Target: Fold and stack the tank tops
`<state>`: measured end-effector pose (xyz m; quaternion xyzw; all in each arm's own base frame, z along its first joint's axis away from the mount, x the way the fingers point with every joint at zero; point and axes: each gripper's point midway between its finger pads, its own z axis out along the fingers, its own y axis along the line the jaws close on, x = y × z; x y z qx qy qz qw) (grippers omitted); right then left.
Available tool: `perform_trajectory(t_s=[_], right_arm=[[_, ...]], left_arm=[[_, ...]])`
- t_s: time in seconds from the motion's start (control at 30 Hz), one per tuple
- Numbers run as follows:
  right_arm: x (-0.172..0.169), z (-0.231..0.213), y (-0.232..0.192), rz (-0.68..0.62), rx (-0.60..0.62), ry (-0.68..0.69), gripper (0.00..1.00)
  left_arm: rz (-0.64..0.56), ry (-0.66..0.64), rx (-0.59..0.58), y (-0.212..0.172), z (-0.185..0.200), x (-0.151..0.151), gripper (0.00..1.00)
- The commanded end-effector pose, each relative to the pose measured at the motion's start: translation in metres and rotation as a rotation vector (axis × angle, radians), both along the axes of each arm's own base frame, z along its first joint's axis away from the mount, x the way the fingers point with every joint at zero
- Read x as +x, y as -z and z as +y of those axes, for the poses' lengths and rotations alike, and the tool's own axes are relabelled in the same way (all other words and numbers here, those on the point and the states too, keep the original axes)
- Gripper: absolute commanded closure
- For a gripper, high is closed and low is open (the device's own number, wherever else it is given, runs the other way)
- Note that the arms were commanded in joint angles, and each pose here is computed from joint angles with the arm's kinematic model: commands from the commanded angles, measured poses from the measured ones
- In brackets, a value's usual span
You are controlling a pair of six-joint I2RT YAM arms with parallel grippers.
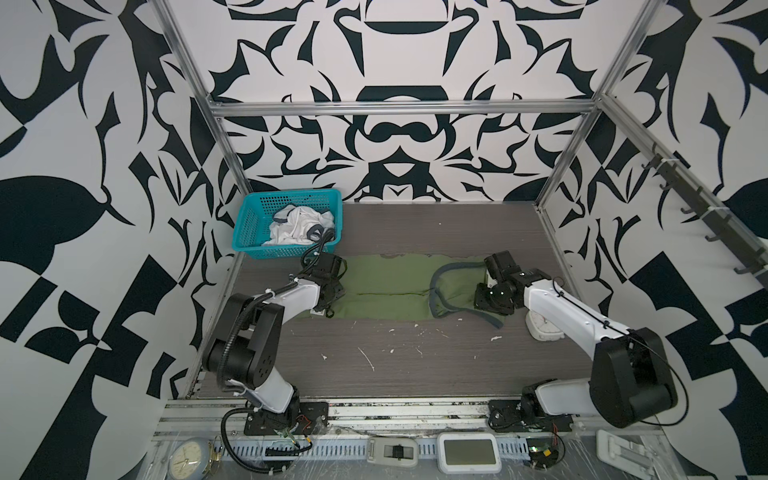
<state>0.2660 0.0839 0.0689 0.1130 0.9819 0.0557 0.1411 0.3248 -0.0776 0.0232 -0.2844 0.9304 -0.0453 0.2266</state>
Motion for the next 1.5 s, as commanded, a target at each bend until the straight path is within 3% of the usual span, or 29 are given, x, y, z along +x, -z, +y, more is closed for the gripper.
perform_trajectory(t_s=[0.0,0.13,0.27,0.43,0.67,0.93,1.23,1.33,1.47], right_arm=[[-0.03,-0.011,0.008,0.051,-0.107,0.055,0.51],[-0.042,-0.021,0.029,0.1,-0.176,0.086,0.49],[-0.033,-0.032,0.036,0.095,-0.254,0.097,0.49],[-0.005,-0.046,0.033,0.07,-0.336,0.117,0.48],[0.042,-0.054,0.012,-0.001,-0.358,0.129,0.48],[0.063,-0.056,0.028,0.051,-0.307,0.135,0.49],[0.068,-0.039,0.045,0.096,-0.105,0.131,0.5],[0.067,-0.048,0.041,0.087,-0.111,0.157,0.61],[0.064,-0.071,0.022,0.03,-0.226,0.195,0.82]], left_arm=[[0.174,-0.068,0.058,0.026,0.025,-0.056,0.48],[0.163,-0.083,0.072,0.022,0.029,-0.056,0.47],[0.164,-0.089,0.08,0.022,0.031,-0.054,0.48],[0.159,-0.096,0.075,0.021,0.032,-0.054,0.47],[0.158,-0.092,0.068,0.022,0.031,-0.055,0.47],[0.156,-0.095,0.07,0.022,0.032,-0.055,0.47],[0.154,-0.102,0.076,0.022,0.033,-0.055,0.47],[0.15,-0.104,0.077,0.02,0.034,-0.055,0.47],[0.15,-0.117,0.086,0.02,0.036,-0.056,0.47]])
